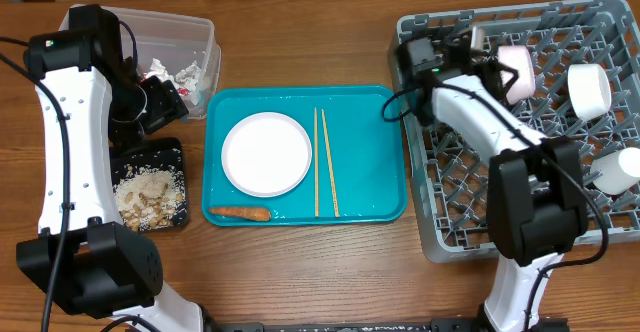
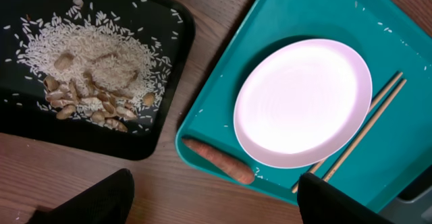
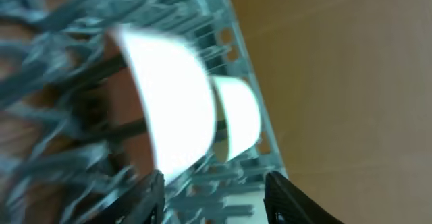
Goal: Sort waste into correct bins and load items into the dishwasher
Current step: 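Reach right gripper to a wooden chopstick on the teal tray and grasp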
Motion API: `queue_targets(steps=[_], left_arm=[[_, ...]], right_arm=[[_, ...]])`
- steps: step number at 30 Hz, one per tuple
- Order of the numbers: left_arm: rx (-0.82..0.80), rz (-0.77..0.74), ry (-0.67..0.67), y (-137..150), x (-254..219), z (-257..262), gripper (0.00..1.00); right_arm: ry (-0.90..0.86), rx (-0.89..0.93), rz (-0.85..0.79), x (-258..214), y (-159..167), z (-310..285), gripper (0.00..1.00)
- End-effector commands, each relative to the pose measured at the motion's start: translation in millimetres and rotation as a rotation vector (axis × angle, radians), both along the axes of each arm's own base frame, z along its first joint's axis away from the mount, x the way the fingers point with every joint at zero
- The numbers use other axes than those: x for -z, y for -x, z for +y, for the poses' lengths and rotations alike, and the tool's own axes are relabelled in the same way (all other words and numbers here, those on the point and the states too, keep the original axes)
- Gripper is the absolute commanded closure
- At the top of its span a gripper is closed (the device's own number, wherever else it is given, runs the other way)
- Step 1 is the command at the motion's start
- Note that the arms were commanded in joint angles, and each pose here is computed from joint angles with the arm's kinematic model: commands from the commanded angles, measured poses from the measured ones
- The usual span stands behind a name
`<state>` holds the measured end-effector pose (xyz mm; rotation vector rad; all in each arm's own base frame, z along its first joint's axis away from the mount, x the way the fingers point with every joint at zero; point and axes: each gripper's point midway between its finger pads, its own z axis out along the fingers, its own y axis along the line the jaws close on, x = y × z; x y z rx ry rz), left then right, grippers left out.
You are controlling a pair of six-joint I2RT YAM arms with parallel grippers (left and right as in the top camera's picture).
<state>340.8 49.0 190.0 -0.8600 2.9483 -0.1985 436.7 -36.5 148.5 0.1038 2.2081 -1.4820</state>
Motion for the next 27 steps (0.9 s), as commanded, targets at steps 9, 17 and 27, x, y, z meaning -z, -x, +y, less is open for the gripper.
queue_targets(steps=[9,17,27], left_arm=[[-0.010,-0.017,0.005,3.5,-8.0,-2.9,0.20],[-0.010,-0.020,0.005,2.9,-8.1,-2.7,0.16],[-0.010,-0.019,0.005,3.1,-8.1,-2.8,0.14]], right_arm=[[-0.691,-0.210,-0.077,-26.5,14.1,89.3,0.27],[-1.419,-0.532,0.112,-49.5,52.6,220.8,0.28],[-1.371,-0.487,0.388,28.8,92.4,282.6,0.30]])
